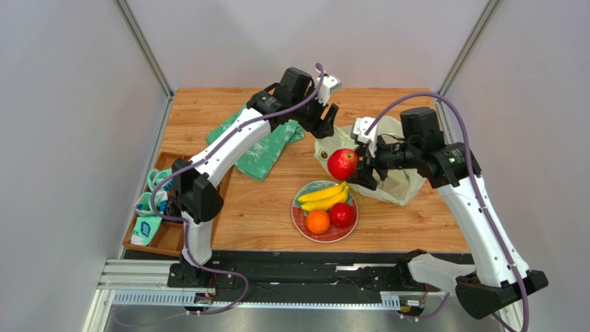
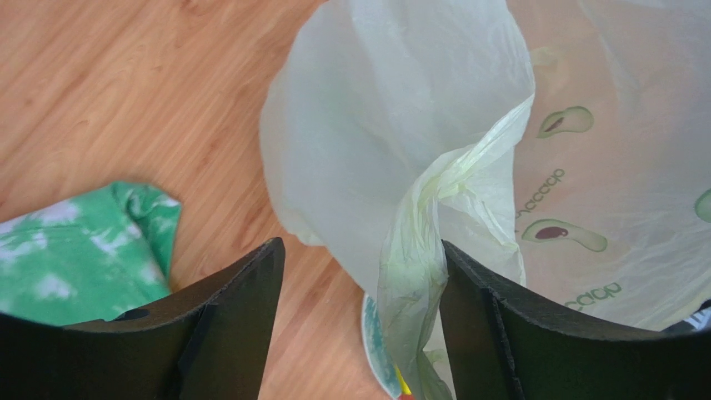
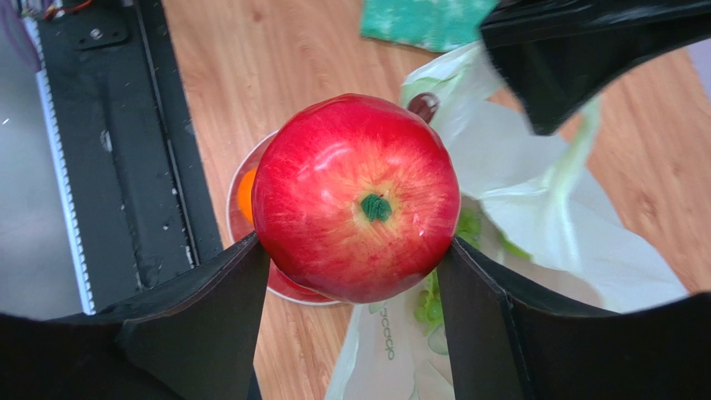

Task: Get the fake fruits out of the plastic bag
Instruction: Take out the fake fruit from the plastic bag, then place the fake fruit on the plate.

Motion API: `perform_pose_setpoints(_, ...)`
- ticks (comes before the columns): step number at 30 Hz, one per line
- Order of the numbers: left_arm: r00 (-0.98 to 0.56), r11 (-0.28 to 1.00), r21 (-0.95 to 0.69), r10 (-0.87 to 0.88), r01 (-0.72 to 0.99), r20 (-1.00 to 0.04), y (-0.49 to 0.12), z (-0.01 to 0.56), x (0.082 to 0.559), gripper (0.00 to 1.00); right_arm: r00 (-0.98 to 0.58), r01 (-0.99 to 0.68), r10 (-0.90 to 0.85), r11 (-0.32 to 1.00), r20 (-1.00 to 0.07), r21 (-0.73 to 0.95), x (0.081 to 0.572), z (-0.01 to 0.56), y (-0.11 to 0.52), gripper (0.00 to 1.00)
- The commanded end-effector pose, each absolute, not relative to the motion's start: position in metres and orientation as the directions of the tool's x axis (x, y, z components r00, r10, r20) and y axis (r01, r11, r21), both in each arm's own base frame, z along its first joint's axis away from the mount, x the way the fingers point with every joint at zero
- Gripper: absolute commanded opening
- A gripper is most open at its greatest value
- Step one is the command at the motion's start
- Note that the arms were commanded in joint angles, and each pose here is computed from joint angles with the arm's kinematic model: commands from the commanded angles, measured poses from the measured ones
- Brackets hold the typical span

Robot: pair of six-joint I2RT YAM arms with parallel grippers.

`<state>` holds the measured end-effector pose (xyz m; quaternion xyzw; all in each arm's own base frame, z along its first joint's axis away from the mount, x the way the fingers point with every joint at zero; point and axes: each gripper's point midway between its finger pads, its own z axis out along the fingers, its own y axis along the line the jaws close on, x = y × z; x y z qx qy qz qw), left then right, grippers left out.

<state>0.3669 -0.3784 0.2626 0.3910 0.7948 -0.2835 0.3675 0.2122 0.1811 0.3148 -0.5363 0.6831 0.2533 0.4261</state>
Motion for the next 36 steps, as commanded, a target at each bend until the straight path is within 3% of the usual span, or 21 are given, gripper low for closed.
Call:
perform_pose_setpoints(1,-0.325,0.583,-0.073,0.341,0.809,-0.882,-0.333,0.332,0.367,0.76,-0.022,-0.986,-0.584,0.148,-0.812,-0.079,0.203,0.289,0.206,0.56)
perform_pose_setpoints(10,-0.289,0.688,0.031,0.345,0.725,-0.893,-0.247,0.353,0.353,0.77,0.182,-0.982,-0.692,-0.167,-0.699,-0.090,0.194,0.230,0.259,0.56)
perform_pose_setpoints(20,-0.294,0.703,0.030,0.335,0.710,-0.895,-0.222,0.350,0.333,0.77,0.239,-0.938,-0.788,-0.338,-0.567,0.075,0.185,0.162,0.292,0.54)
perform_pose_setpoints(29,-0.316,0.699,-0.003,0.318,0.715,-0.894,-0.221,0.346,0.327,0.77,0.294,-0.912,-0.822,-0.394,-0.488,0.115,0.167,0.125,0.299,0.57)
perform_pose_setpoints(36,-0.316,0.694,-0.011,0.313,0.720,-0.896,-0.222,0.346,0.325,0.77,0.257,-0.933,-0.860,-0.340,-0.440,0.120,0.171,0.105,0.298,0.58)
